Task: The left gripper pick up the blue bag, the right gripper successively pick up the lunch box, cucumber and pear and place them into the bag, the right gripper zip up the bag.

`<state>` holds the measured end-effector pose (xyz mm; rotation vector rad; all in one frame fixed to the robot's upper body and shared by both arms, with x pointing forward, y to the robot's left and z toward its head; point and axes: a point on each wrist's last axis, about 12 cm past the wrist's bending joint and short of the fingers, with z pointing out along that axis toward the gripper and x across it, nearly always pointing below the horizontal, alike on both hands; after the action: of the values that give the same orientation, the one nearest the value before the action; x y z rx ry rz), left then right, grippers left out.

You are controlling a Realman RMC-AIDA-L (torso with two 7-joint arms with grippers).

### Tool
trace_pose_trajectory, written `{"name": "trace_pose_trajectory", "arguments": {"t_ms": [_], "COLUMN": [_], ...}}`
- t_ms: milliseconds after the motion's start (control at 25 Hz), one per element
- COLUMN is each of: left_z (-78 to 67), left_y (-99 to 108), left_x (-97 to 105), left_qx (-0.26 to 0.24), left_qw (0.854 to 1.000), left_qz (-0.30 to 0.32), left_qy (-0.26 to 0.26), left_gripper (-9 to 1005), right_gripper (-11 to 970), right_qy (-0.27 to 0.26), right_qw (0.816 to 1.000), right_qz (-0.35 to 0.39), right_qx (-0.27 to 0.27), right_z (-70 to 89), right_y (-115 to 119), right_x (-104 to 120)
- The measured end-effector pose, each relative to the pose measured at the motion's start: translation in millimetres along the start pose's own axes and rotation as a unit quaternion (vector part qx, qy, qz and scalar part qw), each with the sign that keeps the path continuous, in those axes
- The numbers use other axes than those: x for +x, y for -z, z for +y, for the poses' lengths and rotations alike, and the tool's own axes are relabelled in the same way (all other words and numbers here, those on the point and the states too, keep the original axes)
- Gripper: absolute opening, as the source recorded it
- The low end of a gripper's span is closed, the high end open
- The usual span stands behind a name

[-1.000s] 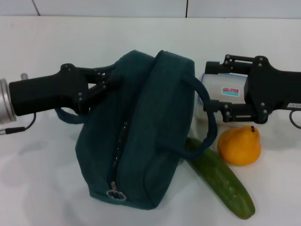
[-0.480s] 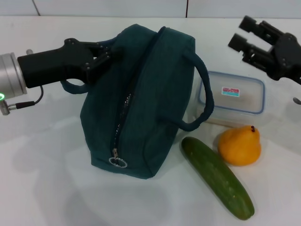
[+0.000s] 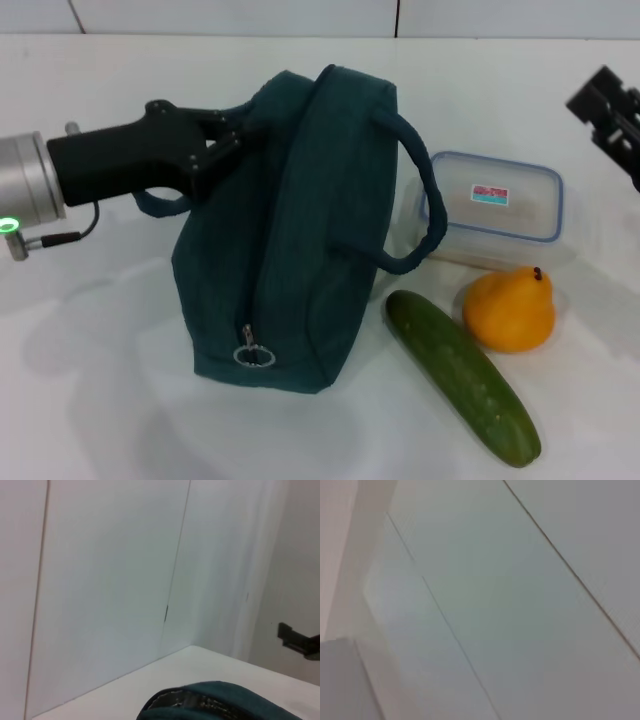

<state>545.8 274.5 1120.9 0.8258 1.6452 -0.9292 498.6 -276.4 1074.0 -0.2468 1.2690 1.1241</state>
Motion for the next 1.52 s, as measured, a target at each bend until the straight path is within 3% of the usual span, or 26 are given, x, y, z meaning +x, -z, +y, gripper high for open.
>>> {"name": "trace_pose_trajectory", "arguments": {"t_ms": [360,640,1520], "left_z": [-2.8,-1.7,1.4], "left_y": [-3,-10,-19], "left_x": [14,21,13], "left_qx": [0.0,-0.007,-0.002], "left_qw": [1.0,0.999,0.999], "left_qz": [-0.03,-0.038,-0.041], "left_qy": [-0.001,-0.003,-0.023], "left_gripper": [49,48,48], "right_gripper": [722,721,721], "right_qy": [0.002,-0.008,-0.036], "right_qw": [0.997,0.99,0.976], "right_qz": [0.078,0.138,0.202], "right_qx": [0.011,0.026,0.068], "right_z": [3.6,2.8,-10.2], "right_y": [39,49,50], "right_x": [8,21,32]}}
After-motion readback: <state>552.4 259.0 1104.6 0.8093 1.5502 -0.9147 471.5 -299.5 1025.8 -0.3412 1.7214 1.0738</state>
